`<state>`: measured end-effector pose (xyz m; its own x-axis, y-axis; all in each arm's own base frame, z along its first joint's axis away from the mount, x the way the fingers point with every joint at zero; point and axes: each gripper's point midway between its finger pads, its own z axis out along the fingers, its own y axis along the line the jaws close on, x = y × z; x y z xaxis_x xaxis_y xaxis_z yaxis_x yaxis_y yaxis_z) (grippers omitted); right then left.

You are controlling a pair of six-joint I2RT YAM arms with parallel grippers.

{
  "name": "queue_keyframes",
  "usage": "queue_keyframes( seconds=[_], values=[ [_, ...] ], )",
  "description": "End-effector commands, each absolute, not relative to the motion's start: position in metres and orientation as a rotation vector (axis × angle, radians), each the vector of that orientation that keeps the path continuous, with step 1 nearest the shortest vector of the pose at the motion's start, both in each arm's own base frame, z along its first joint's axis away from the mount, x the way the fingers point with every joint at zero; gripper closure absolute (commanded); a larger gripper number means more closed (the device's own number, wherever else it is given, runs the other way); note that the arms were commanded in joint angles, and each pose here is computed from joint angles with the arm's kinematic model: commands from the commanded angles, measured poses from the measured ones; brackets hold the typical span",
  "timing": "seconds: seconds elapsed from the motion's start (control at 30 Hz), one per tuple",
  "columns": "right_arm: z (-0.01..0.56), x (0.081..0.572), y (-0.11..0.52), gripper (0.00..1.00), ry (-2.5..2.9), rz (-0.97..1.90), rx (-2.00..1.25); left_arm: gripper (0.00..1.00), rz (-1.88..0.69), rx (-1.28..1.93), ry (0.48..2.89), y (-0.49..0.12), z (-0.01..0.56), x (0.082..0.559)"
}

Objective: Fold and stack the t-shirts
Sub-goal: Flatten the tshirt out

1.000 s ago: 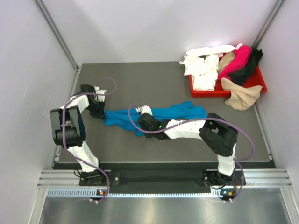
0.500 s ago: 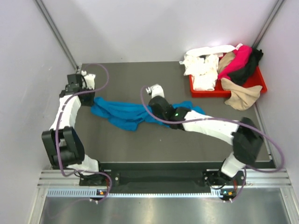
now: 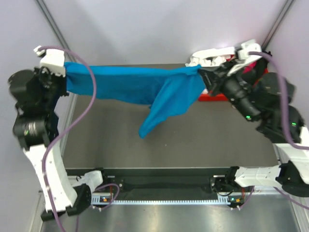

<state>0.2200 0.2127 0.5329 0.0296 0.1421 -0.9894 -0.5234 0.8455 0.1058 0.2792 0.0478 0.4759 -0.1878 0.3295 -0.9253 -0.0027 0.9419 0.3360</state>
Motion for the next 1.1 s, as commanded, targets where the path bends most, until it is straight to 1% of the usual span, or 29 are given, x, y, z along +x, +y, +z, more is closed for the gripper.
queue_keyframes(
  seconds=[0.0,0.07,0.17,0.23,0.3,0.33,0.37,0.4,0.43,0.47,0.5,0.53,0.57,0.6,0.63,0.67,0.7,0.73,0.77,0.8,0.87,0.97,1.03,1.07],
  values=[
    [0.53,0.195,0.2,1.0,1.501,0.538,-0.448,1.0,0.369,0.266,1.705,0.046,0.499,0.234],
    [0.531,0.183,0.194,1.0,1.509,0.574,-0.48,1.0,0.395,0.26,1.679,0.047,0.506,0.224],
    [0.523,0.185,0.185,1.0,1.54,0.539,-0.454,1.0,0.41,0.245,1.688,0.052,0.502,0.23],
    [0.52,0.195,0.18,1.0,1.549,0.473,-0.427,1.0,0.416,0.225,1.721,0.059,0.492,0.247],
    [0.524,0.212,0.169,1.0,1.538,0.335,-0.38,1.0,0.422,0.212,1.734,0.066,0.488,0.271],
    [0.521,0.228,0.171,1.0,1.555,0.263,-0.364,1.0,0.424,0.2,1.75,0.07,0.483,0.282],
    [0.531,0.237,0.17,1.0,1.534,0.252,-0.349,1.0,0.432,0.191,1.783,0.077,0.474,0.3],
    [0.533,0.248,0.172,1.0,1.532,0.247,-0.351,1.0,0.433,0.189,1.768,0.079,0.476,0.312],
    [0.525,0.282,0.165,1.0,1.569,0.188,-0.306,1.0,0.426,0.181,1.77,0.08,0.475,0.321],
    [0.531,0.295,0.174,1.0,1.545,0.245,-0.326,1.0,0.451,0.155,1.801,0.09,0.466,0.338],
    [0.529,0.313,0.172,1.0,1.552,0.222,-0.301,1.0,0.457,0.144,1.78,0.093,0.472,0.348],
    [0.511,0.347,0.177,1.0,1.598,0.16,-0.294,1.0,0.449,0.125,1.777,0.095,0.472,0.357],
    [0.524,0.36,0.179,1.0,1.564,0.154,-0.276,1.0,0.441,0.117,1.806,0.099,0.461,0.376],
    [0.525,0.375,0.182,1.0,1.563,0.148,-0.27,1.0,0.442,0.097,1.781,0.101,0.472,0.384],
    [0.504,0.41,0.192,1.0,1.607,0.123,-0.273,1.0,0.435,0.063,1.771,0.104,0.474,0.394],
    [0.535,0.416,0.19,1.0,1.529,0.151,-0.234,1.0,0.427,0.045,1.804,0.11,0.461,0.416],
    [0.54,0.429,0.19,1.0,1.511,0.144,-0.21,1.0,0.458,0.004,1.752,0.117,0.483,0.42],
    [0.53,0.455,0.189,1.0,1.521,0.117,-0.184,1.0,0.457,-0.027,1.74,0.12,0.487,0.428],
    [0.558,0.457,0.179,1.0,1.437,0.125,-0.121,1.0,0.459,-0.041,1.769,0.125,0.476,0.447],
    [0.566,0.463,0.173,1.0,1.406,0.135,-0.082,1.0,0.473,-0.063,1.695,0.126,0.504,0.445],
    [0.591,0.469,0.152,1.0,1.308,0.152,-0.007,1.0,0.489,-0.093,1.668,0.132,0.51,0.458],
    [0.624,0.458,0.141,1.0,1.197,0.168,0.014,1.0,0.494,-0.092,1.581,0.131,0.537,0.455],
    [0.627,0.451,0.143,1.0,1.195,0.161,-0.036,1.0,0.47,-0.054,1.562,0.122,0.541,0.452],
    [0.62,0.451,0.144,1.0,1.22,0.149,-0.052,1.0,0.464,-0.04,1.564,0.12,0.539,0.45]
  ],
)
